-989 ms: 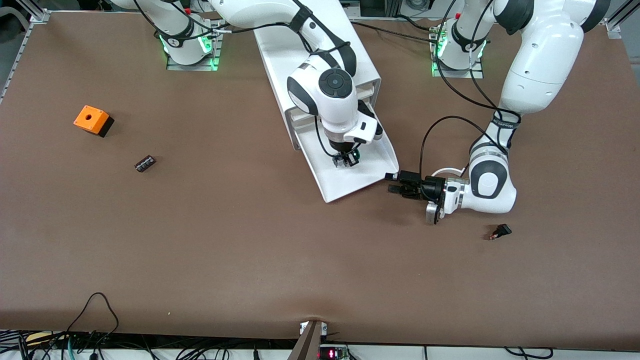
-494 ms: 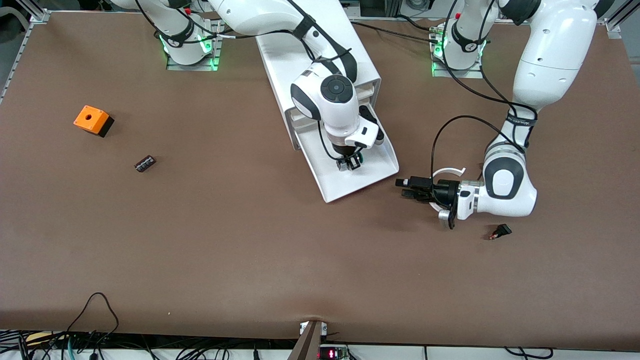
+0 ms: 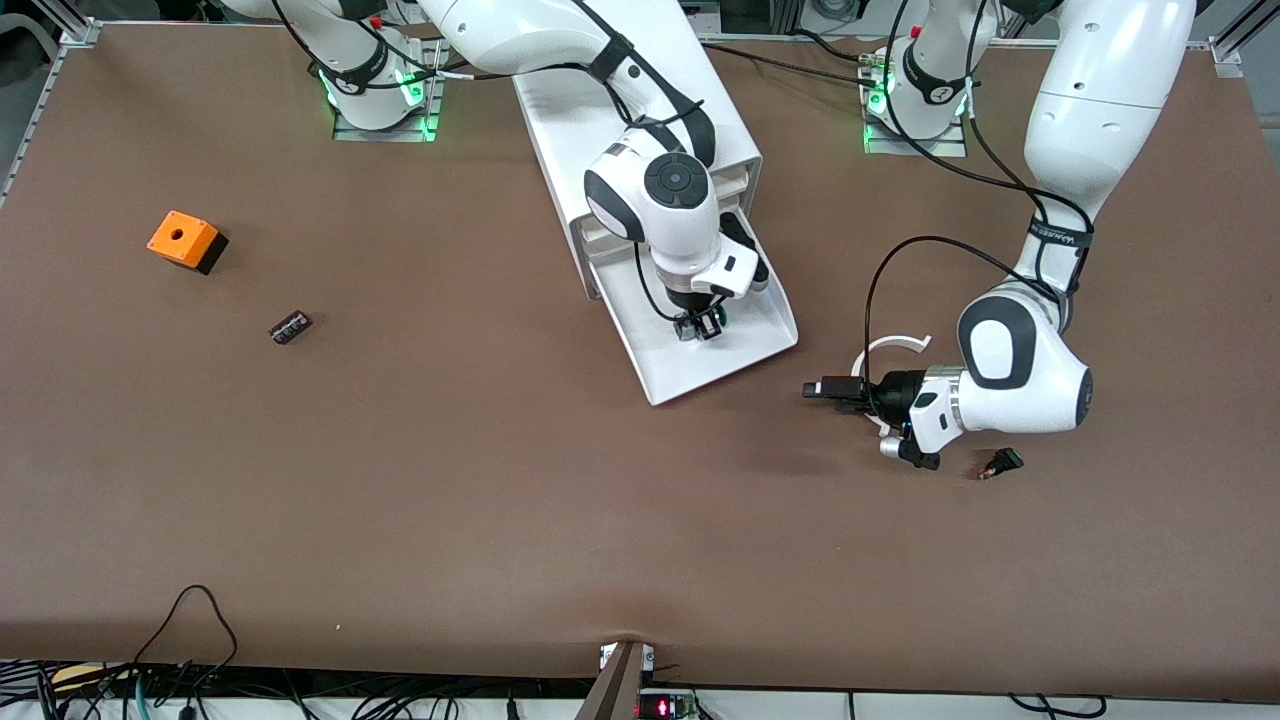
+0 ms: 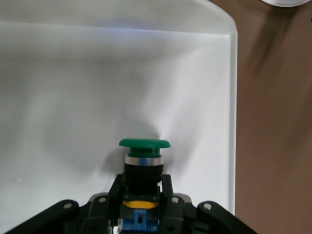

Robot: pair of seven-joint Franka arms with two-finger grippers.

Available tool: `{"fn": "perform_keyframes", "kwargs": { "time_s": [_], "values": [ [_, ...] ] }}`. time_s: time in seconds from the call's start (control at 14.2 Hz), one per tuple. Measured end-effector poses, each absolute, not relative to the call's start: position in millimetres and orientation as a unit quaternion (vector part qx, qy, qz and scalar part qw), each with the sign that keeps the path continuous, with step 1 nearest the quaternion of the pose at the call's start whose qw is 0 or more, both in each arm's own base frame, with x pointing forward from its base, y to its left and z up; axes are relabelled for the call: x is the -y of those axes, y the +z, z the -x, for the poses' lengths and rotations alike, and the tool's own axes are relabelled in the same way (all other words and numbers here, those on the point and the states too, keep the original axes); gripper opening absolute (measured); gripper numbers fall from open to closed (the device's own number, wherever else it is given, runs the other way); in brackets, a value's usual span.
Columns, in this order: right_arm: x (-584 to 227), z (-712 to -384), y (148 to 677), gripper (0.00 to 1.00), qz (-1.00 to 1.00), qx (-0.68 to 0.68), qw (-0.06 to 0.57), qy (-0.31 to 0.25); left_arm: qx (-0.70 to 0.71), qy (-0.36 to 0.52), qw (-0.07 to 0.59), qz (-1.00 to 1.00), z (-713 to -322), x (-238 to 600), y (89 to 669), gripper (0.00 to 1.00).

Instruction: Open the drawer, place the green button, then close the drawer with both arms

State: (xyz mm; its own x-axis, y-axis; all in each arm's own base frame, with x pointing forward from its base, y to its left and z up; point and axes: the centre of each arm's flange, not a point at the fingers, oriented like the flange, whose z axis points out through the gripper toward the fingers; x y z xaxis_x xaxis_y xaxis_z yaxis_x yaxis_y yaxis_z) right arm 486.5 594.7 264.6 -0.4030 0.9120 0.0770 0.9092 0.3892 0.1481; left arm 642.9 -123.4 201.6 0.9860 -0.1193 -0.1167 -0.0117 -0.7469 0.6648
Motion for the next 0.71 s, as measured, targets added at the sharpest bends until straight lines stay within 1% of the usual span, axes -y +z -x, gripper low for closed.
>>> {"fn": "perform_keyframes", "kwargs": {
  "time_s": [0.07,0.28,0.35,0.42,0.49,0.57,0.71],
  "values": [
    [-595,-487,265,0.42,-0.547,-0.833,0.009,0.084,0.026,-0.080,0.331,-0.940,-644,123,204,1.00],
    [-595,-486,266,0.44,-0.547,-0.833,0.008,0.084,-0.012,-0.097,0.258,-0.961,-645,131,213,1.00],
    [-595,-486,266,0.48,-0.547,-0.833,0.009,0.084,-0.030,-0.101,0.238,-0.965,-646,139,219,1.00],
    [-595,-486,266,0.48,-0.547,-0.833,0.009,0.085,-0.046,-0.105,0.216,-0.970,-645,149,228,1.00],
    [-595,-486,268,0.53,-0.547,-0.833,0.009,0.086,-0.061,-0.107,0.193,-0.973,-644,160,236,1.00],
    [-596,-487,270,0.61,-0.547,-0.832,0.009,0.088,-0.079,-0.108,0.169,-0.976,-643,170,243,1.00],
    [-597,-490,283,0.80,-0.549,-0.830,0.011,0.097,-0.116,-0.109,0.120,-0.980,-638,186,248,1.00]
  ]
}}
